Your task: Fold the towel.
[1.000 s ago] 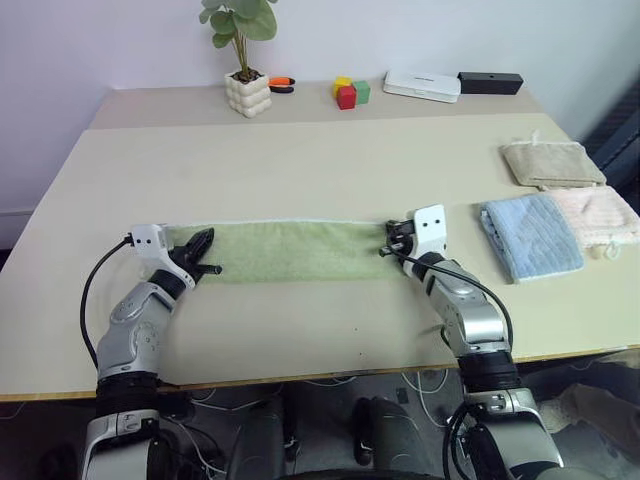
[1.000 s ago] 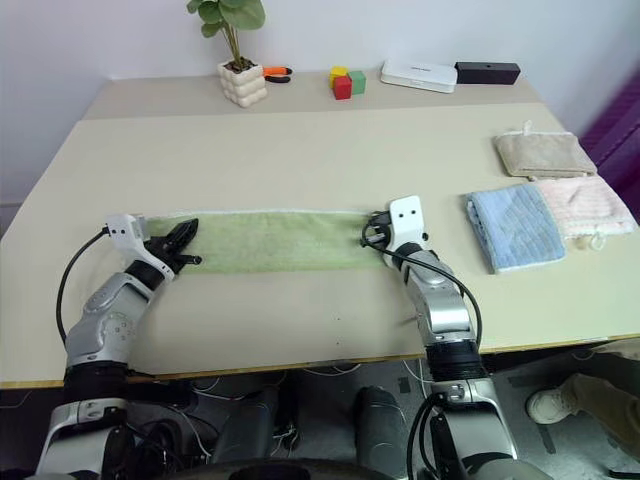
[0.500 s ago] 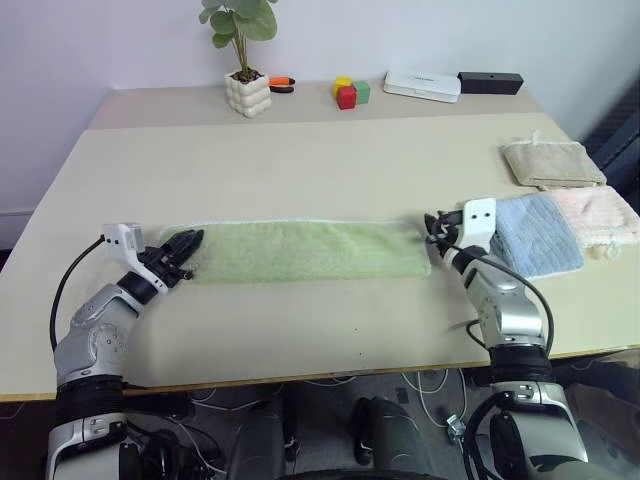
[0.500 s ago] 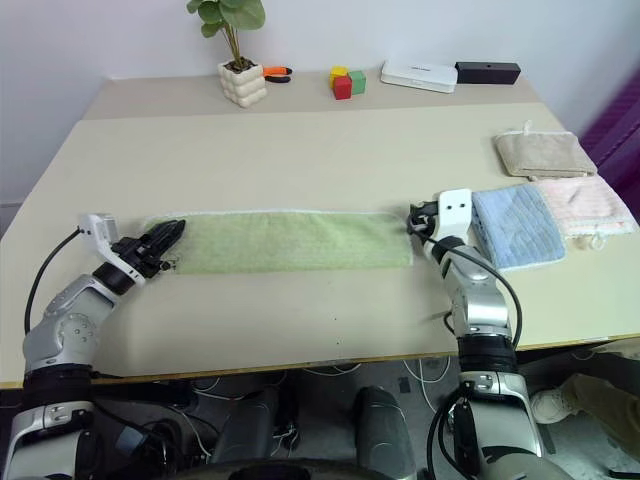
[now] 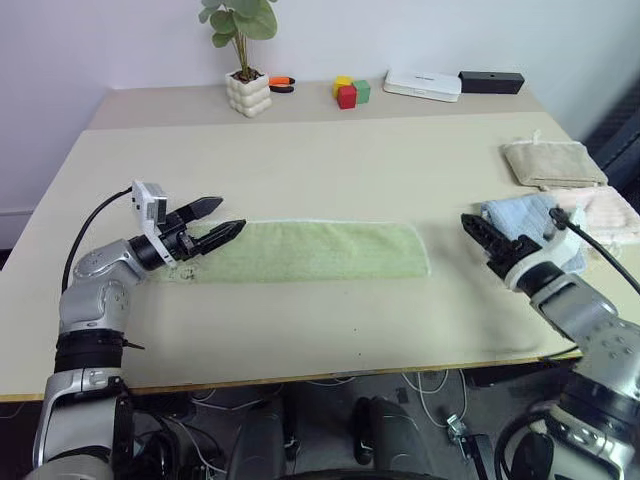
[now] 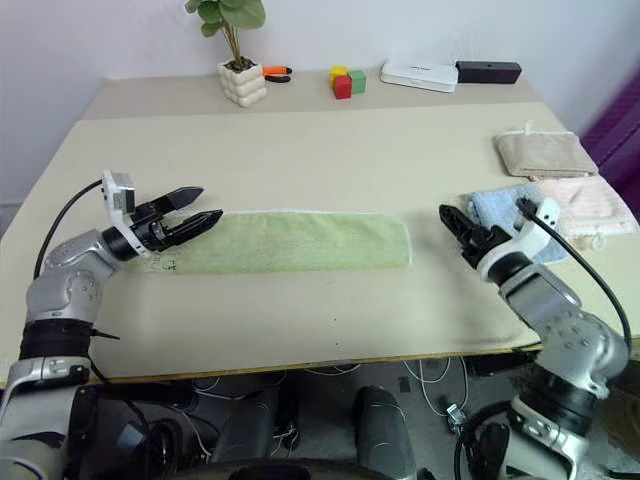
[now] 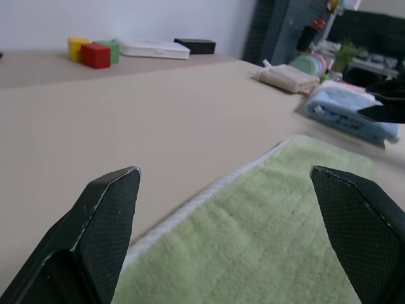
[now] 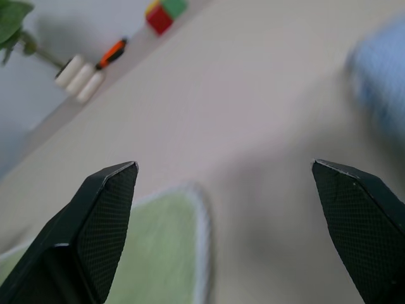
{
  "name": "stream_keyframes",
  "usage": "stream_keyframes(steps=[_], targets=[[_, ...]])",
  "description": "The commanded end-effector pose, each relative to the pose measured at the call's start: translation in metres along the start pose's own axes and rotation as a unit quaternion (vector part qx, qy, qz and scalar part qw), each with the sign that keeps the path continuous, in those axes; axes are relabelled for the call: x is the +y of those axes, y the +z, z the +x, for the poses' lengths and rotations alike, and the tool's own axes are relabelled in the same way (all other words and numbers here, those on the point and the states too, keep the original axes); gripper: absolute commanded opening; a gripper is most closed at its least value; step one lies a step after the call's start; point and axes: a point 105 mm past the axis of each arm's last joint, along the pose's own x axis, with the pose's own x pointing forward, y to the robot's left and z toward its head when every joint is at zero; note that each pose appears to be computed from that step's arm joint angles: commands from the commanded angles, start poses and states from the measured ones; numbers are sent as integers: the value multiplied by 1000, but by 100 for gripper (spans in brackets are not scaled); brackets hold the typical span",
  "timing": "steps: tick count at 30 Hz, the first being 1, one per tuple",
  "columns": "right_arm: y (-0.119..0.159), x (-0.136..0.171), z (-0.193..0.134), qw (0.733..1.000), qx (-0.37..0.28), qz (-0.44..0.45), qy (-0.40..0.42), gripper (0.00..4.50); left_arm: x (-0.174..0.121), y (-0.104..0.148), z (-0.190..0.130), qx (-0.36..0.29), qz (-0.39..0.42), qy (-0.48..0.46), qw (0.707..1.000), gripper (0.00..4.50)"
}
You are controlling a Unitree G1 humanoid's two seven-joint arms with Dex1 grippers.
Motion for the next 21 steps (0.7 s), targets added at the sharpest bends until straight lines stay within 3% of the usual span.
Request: stream_keyframes(steps=[1, 14, 21], targets=[[-9, 22, -19, 997, 14, 54, 45, 444, -1, 14, 8, -10, 34, -33, 999, 439], [-41, 43, -7, 982, 94, 158, 48, 444, -23, 12, 5, 11, 32, -105, 994, 439], [-53, 29, 7, 978, 119, 173, 14, 444, -33, 12, -14, 27, 9, -116, 993, 439]])
